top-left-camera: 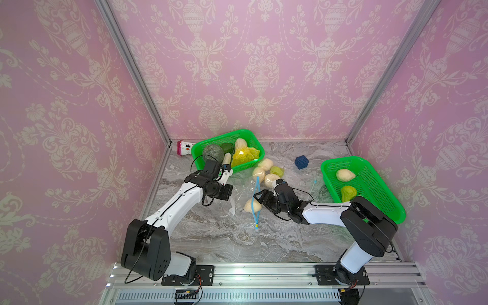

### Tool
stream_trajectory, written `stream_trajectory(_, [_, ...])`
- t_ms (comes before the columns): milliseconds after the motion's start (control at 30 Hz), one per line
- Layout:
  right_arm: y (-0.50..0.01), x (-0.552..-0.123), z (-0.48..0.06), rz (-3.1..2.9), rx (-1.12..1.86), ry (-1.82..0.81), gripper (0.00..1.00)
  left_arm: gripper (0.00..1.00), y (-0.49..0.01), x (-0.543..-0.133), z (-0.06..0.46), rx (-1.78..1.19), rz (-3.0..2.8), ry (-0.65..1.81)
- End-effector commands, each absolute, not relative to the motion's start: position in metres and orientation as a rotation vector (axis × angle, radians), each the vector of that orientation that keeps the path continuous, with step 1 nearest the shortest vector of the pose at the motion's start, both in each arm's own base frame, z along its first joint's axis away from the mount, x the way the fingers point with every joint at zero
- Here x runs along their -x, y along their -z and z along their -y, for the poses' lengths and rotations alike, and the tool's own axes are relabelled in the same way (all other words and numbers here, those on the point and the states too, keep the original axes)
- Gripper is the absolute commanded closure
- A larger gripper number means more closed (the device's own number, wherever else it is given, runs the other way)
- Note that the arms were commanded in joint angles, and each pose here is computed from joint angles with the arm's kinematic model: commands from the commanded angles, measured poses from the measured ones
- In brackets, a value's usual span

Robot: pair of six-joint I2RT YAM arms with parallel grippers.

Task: Open the zip-top bag and take out the pear
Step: Pick up the pear from the zipper food storage bag.

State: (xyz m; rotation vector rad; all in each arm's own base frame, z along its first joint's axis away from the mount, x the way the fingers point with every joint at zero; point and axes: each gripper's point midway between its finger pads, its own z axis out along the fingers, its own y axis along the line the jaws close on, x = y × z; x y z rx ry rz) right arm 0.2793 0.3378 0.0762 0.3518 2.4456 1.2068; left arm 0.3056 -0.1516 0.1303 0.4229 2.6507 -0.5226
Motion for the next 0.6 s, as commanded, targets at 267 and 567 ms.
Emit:
stream_trajectory(267, [-0.076, -0.274, -0.315, -2.455, -0.384, -1.085, 0.17, 0.97, -0.126, -0.302, 0.150, -0.436, -2.666, 0.523])
stream_trajectory(567, [-0.068, -0.278, -0.331, -2.506, -0.260, -1.025, 0.21, 0.97, -0.125, -0.301, 0.148, -0.436, -2.667, 0.518])
